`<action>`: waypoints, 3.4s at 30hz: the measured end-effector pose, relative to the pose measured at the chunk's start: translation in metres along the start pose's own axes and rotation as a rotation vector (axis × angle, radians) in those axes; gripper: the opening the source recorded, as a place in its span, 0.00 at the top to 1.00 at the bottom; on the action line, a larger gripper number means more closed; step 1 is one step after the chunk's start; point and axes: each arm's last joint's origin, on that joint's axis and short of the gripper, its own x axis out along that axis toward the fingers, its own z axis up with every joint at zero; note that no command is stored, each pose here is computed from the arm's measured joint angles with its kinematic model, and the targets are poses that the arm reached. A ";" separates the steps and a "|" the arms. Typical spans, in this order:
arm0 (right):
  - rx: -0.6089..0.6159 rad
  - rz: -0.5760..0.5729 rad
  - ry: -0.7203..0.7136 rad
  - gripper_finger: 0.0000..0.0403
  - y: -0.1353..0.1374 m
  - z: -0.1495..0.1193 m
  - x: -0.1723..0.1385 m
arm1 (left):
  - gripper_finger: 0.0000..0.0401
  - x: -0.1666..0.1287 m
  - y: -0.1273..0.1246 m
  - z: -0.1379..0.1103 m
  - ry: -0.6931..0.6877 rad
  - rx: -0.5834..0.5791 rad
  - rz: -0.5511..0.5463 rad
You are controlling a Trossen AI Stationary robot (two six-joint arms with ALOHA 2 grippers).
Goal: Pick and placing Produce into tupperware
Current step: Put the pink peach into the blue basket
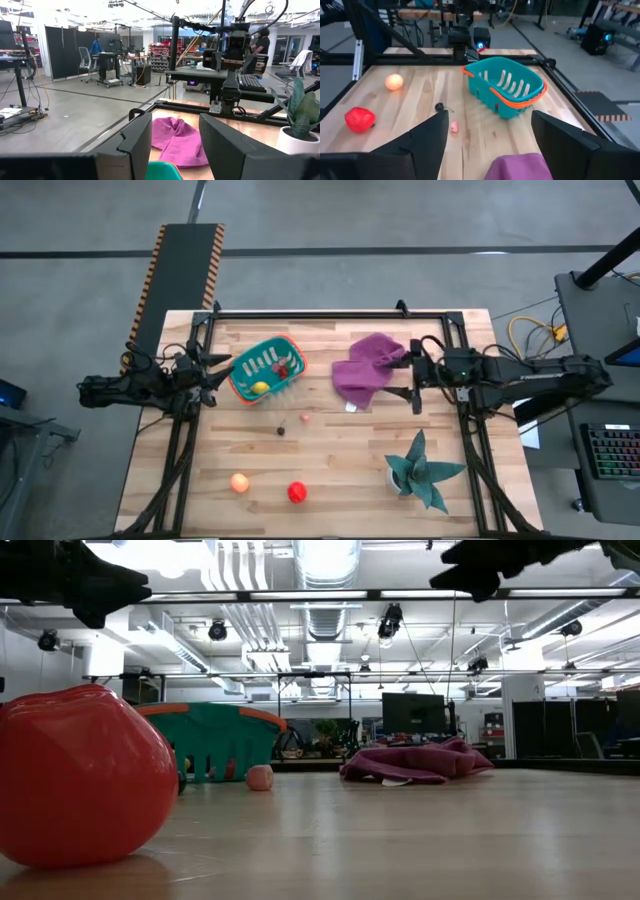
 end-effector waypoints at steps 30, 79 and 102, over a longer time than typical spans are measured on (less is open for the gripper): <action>0.014 -0.011 -0.301 0.35 -0.001 -0.064 -0.034 | 0.62 0.015 -0.013 0.017 -0.364 0.202 -0.118; -0.029 -0.019 -0.324 0.35 -0.001 -0.055 -0.037 | 0.15 0.102 -0.080 0.060 -0.238 -0.135 -0.947; -0.029 -0.019 -0.323 0.35 -0.001 -0.055 -0.037 | 0.15 0.110 -0.084 0.021 0.151 -0.204 -0.903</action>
